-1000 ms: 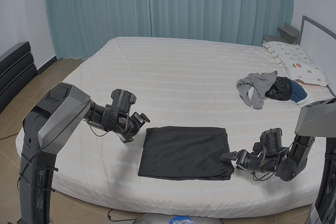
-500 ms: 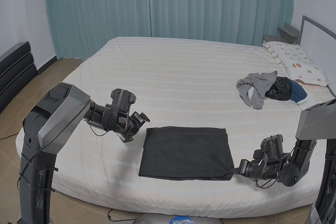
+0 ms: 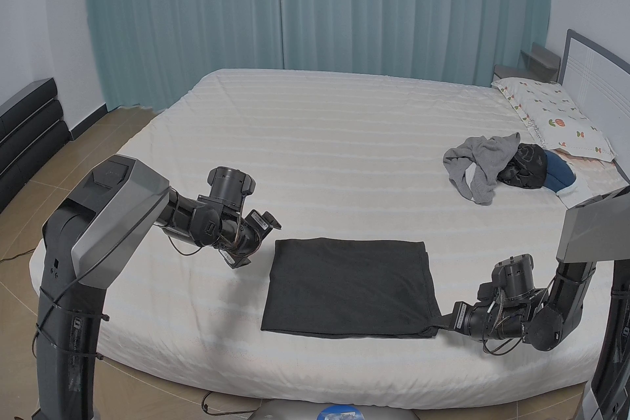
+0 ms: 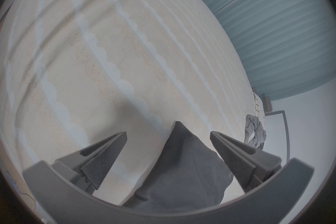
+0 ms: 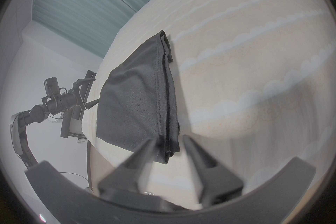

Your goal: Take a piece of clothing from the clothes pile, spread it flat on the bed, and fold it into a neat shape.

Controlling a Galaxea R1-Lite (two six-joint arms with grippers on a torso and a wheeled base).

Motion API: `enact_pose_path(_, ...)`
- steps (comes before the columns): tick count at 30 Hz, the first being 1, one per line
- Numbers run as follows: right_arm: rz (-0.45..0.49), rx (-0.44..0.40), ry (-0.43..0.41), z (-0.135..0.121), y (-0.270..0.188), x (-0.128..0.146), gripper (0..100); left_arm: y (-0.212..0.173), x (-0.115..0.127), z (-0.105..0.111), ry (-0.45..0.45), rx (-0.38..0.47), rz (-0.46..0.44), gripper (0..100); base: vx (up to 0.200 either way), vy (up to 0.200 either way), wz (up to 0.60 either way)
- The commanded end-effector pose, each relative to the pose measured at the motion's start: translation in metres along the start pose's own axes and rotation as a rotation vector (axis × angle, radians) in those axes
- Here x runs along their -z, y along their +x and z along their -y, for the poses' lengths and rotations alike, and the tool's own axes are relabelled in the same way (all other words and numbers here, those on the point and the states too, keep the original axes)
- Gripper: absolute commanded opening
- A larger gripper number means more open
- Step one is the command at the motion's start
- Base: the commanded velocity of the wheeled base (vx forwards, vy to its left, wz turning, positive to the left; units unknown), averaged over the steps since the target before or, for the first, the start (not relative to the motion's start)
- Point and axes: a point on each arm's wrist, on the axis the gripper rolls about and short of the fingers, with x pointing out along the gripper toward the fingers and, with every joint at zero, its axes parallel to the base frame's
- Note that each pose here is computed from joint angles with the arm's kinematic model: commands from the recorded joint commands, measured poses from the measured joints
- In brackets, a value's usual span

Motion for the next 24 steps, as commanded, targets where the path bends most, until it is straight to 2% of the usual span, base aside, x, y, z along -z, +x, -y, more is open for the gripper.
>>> enact_pose_path(1, 0.037, -0.009, 0.015, 0.001, -0.005, -0.008, 100, -0.005, 0.001, 0.0, 0.002, 0.0, -0.005, 100, 0.0, 0.0, 0.0)
enact_pose_path(6, 0.105, -0.031, 0.07, 0.006, -0.013, -0.025, 100, -0.01, 0.009, -0.003, 0.05, 0.012, -0.065, 100, 0.0, 0.0, 0.0)
enact_pose_path(9, 0.132, -0.07, 0.142, 0.015, -0.014, -0.039, 100, -0.01, 0.021, -0.01, 0.147, 0.013, -0.119, 100, 0.0, 0.0, 0.0)
enact_pose_path(15, 0.131, -0.149, 0.217, 0.024, -0.014, -0.057, 100, -0.006, 0.034, -0.015, 0.245, 0.063, -0.122, 100, 0.0, 0.0, 0.0)
enact_pose_path(20, 0.149, -0.14, 0.261, 0.036, -0.005, -0.066, 100, -0.004, 0.047, -0.024, 0.342, 0.129, -0.129, 100, 0.0, 0.0, 0.0)
enact_pose_path(24, 0.156, -0.141, 0.267, 0.039, -0.002, -0.07, 100, -0.004, 0.053, -0.026, 0.355, 0.15, -0.125, 100, 0.0, 0.0, 0.0)
